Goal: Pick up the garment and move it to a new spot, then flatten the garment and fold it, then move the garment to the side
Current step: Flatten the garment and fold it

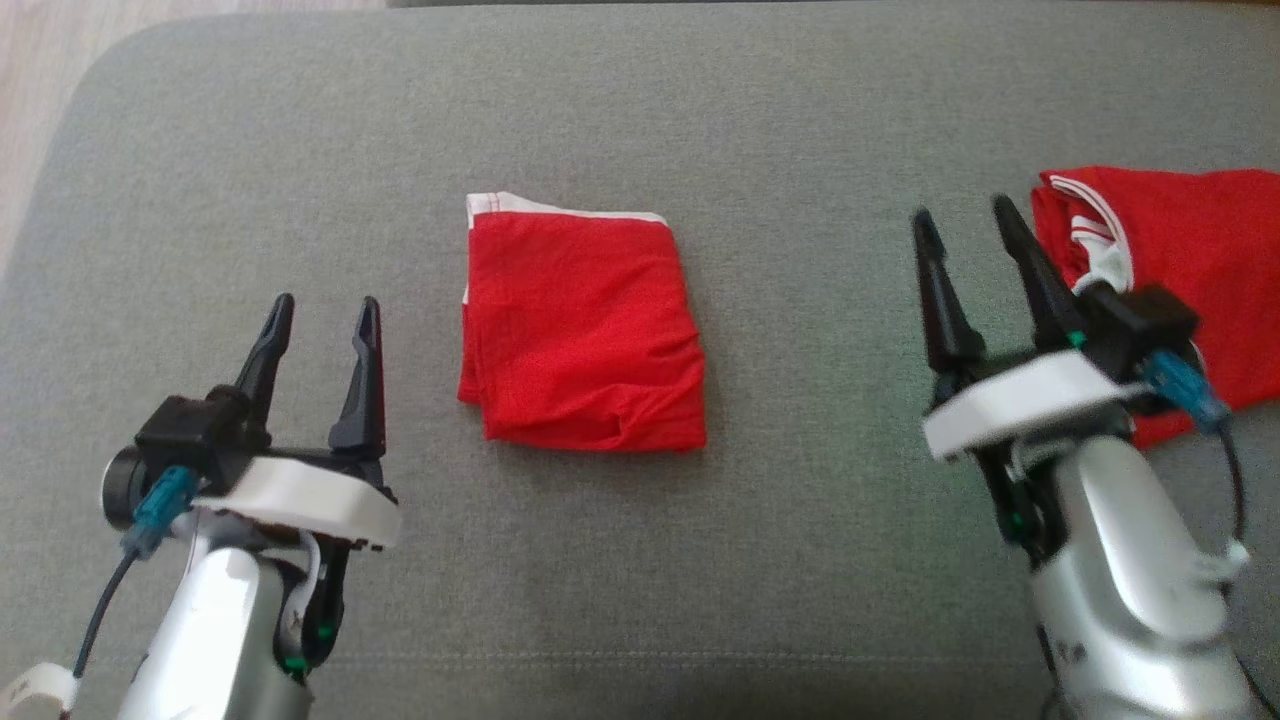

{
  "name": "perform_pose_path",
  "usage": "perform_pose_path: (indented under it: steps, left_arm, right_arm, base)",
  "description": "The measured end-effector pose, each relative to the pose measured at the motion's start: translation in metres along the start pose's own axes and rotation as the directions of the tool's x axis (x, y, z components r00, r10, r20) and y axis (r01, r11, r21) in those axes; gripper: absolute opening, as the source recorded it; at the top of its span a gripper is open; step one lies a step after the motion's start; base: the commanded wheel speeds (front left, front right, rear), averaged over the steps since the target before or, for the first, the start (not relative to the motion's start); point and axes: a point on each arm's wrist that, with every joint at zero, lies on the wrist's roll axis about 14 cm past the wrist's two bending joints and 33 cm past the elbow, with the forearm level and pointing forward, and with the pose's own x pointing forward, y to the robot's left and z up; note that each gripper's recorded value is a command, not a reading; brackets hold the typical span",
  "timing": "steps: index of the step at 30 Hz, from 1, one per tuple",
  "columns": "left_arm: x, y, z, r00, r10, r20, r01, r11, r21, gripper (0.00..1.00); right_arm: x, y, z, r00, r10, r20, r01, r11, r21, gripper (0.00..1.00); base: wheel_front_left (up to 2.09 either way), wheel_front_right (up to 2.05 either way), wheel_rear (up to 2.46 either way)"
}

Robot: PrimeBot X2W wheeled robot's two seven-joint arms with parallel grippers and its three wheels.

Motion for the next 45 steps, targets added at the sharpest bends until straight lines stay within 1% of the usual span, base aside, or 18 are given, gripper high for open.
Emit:
perform_pose_path:
  steps: [5, 13, 18, 30, 36, 45]
  left_arm:
    - [-0.003, -0.004, 0.004, 1.0, -0.014, 0.007, 0.014, 1.0, 0.005, 1.0]
    - [-0.028, -0.01, 0.002, 0.999, -0.032, -0.015, 0.032, 0.999, 0.017, 1.0]
    - [-0.043, -0.009, 0.007, 1.0, -0.022, -0.009, 0.022, 1.0, 0.021, 1.0]
    - [-0.078, -0.01, 0.011, 1.0, -0.004, -0.016, 0.005, 1.0, 0.016, 1.0]
    - [-0.082, -0.009, 0.017, 1.0, 0.001, 0.0, -0.001, 1.0, 0.012, 1.0]
    - [-0.086, -0.01, 0.014, 1.0, -0.005, -0.016, 0.005, 1.0, 0.017, 1.0]
  right_arm:
    - [-0.03, -0.015, -0.002, 0.997, -0.065, -0.037, 0.064, 0.997, -0.032, 1.0]
    - [-0.064, -0.014, 0.006, 0.994, -0.096, -0.053, 0.094, 0.995, -0.031, 1.0]
    - [-0.08, -0.011, 0.008, 0.993, -0.104, -0.06, 0.103, 0.994, -0.021, 1.0]
    - [-0.11, -0.006, 0.012, 0.991, -0.115, -0.069, 0.115, 0.993, -0.006, 1.0]
    - [-0.115, -0.007, 0.015, 0.99, -0.122, -0.067, 0.121, 0.993, -0.008, 1.0]
    - [-0.118, -0.009, 0.018, 0.989, -0.131, -0.067, 0.131, 0.991, -0.011, 1.0]
  base:
    - [0.0, 0.0, 0.0]
    - [0.0, 0.0, 0.0]
    - [0.0, 0.0, 0.0]
    - [0.0, 0.0, 0.0]
    - [0.0, 0.0, 0.0]
    - [0.0, 0.0, 0.0]
